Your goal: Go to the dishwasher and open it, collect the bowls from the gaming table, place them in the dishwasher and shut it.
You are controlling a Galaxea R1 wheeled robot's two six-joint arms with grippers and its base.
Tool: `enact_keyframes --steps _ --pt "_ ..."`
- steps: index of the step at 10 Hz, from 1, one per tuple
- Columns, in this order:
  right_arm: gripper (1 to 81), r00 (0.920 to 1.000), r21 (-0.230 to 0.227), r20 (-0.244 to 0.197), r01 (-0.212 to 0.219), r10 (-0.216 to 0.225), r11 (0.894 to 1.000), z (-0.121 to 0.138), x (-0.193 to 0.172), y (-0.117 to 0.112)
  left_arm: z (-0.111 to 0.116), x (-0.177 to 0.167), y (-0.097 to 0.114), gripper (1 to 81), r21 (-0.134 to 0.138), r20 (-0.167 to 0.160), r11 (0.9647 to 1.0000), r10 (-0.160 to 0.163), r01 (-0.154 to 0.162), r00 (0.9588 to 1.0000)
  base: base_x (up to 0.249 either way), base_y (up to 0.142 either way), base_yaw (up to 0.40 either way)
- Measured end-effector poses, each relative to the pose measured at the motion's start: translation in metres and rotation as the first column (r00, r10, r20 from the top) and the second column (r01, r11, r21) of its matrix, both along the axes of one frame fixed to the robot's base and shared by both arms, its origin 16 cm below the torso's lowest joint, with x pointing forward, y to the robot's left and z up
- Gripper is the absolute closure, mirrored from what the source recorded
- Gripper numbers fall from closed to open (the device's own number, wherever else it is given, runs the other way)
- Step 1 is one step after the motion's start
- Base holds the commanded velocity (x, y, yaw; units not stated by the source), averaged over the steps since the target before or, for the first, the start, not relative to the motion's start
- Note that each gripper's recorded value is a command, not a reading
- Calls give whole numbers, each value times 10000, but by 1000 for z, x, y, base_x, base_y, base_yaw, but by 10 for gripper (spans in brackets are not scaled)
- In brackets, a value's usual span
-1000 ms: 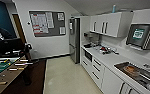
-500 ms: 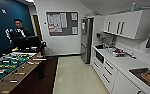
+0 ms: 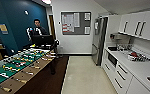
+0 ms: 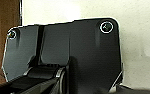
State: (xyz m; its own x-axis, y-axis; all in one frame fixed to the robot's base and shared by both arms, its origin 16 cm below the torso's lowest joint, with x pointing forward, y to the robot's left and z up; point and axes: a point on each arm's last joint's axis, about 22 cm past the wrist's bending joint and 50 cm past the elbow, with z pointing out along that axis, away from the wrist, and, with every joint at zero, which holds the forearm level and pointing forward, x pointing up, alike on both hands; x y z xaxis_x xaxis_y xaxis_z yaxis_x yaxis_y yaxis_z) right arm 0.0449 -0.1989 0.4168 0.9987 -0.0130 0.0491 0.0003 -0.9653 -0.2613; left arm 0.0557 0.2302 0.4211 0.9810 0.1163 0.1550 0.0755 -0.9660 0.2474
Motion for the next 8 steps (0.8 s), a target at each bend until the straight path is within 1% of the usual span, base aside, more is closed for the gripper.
enact_keyframes --steps 4,8 --pt "10 10000 0 -2 -1 1 10000 0 0 0 0 0 -1 10 -10 -26 10000 -9 9 10000 0 0 356" --pt "10 10000 -77 11 16 -16 10000 0 1 -5 0 -1 -7 10 -83 -43 10000 -24 23 10000 0 0 356"
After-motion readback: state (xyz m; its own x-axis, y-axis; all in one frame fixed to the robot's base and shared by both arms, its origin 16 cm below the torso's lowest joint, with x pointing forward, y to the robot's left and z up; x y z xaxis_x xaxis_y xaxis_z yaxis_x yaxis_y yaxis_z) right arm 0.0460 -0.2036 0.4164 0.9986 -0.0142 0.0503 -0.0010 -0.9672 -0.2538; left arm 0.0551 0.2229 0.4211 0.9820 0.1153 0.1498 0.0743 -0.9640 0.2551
